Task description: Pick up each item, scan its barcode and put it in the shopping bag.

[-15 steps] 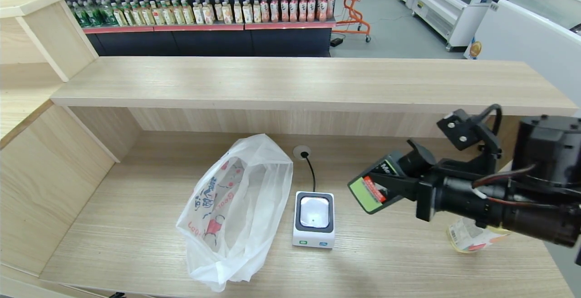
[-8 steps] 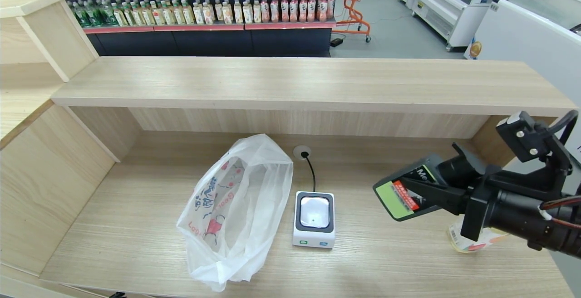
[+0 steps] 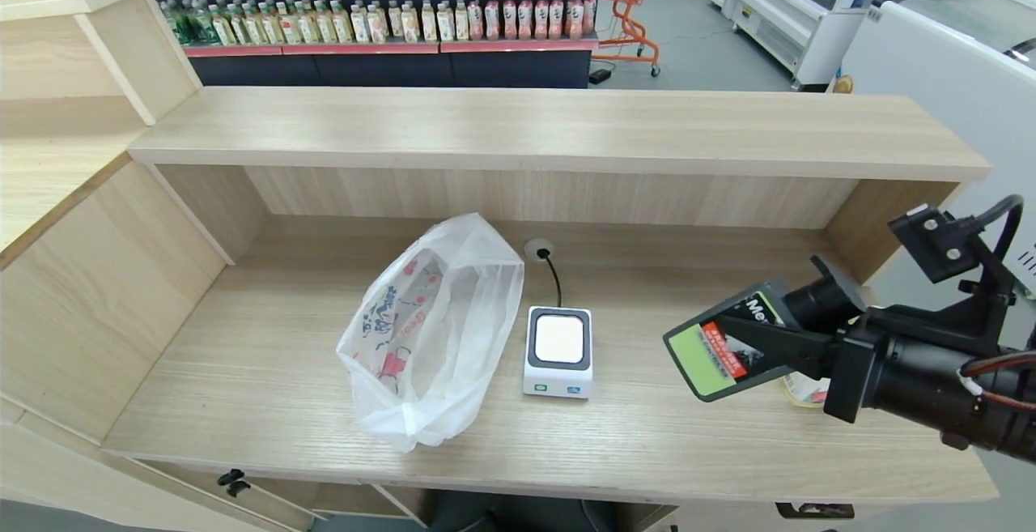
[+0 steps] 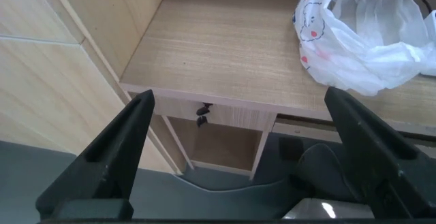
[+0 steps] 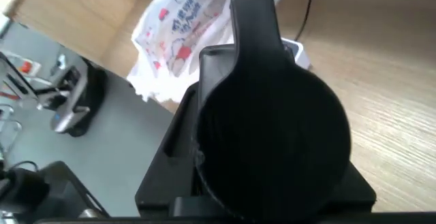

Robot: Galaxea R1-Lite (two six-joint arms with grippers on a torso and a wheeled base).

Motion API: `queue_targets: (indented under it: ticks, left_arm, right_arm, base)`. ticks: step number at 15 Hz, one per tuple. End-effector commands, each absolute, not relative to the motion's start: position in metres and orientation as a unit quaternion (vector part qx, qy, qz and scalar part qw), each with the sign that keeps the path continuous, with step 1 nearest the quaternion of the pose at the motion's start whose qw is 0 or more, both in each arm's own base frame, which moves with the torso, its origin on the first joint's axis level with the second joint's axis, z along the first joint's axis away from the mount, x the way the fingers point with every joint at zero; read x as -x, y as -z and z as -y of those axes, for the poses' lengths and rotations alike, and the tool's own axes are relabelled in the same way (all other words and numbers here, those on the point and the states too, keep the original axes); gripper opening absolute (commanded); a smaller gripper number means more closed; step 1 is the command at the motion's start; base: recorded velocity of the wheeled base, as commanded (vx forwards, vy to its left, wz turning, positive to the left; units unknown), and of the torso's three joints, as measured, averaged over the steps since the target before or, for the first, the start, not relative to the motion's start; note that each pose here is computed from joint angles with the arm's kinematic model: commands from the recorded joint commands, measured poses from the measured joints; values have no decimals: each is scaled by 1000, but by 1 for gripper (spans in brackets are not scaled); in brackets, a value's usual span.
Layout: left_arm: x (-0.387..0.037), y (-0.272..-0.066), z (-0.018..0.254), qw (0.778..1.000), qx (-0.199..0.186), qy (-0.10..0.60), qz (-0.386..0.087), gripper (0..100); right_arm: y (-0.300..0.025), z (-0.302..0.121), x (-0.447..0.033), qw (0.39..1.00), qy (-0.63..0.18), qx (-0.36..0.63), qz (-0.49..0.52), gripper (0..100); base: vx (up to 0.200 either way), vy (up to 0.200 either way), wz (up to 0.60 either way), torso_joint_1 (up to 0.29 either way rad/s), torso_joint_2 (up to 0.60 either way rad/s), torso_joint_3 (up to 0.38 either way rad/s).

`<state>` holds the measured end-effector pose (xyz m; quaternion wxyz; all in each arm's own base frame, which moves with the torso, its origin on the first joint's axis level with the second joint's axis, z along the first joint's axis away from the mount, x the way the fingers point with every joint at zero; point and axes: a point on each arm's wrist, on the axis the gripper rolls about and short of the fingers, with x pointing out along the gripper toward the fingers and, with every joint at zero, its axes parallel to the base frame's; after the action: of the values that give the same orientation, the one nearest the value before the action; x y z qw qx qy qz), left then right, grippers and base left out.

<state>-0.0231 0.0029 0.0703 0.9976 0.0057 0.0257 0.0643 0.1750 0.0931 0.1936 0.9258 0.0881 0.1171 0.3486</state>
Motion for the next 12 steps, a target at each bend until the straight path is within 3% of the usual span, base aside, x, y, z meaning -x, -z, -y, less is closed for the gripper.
queue_targets:
  ticks: [1, 7, 12]
  left_arm:
    - [23, -70, -3, 998, -5, -64, -25, 100]
    - [23, -70, -3, 998, -5, -64, -25, 100]
    - [23, -70, -3, 998, -5, -64, -25, 100]
  right_arm:
    - [-195, -95, -179, 923, -349, -107, -122, 0]
    - [-208, -110, -210, 914, -331, -161, -170, 0]
    - [-189, -125, -241, 912, -320, -153, -207, 0]
  base:
    - [0, 200, 0, -2, -2, -2]
    - [0, 200, 0, 7, 4, 2]
    - [0, 0, 0, 0, 0, 0]
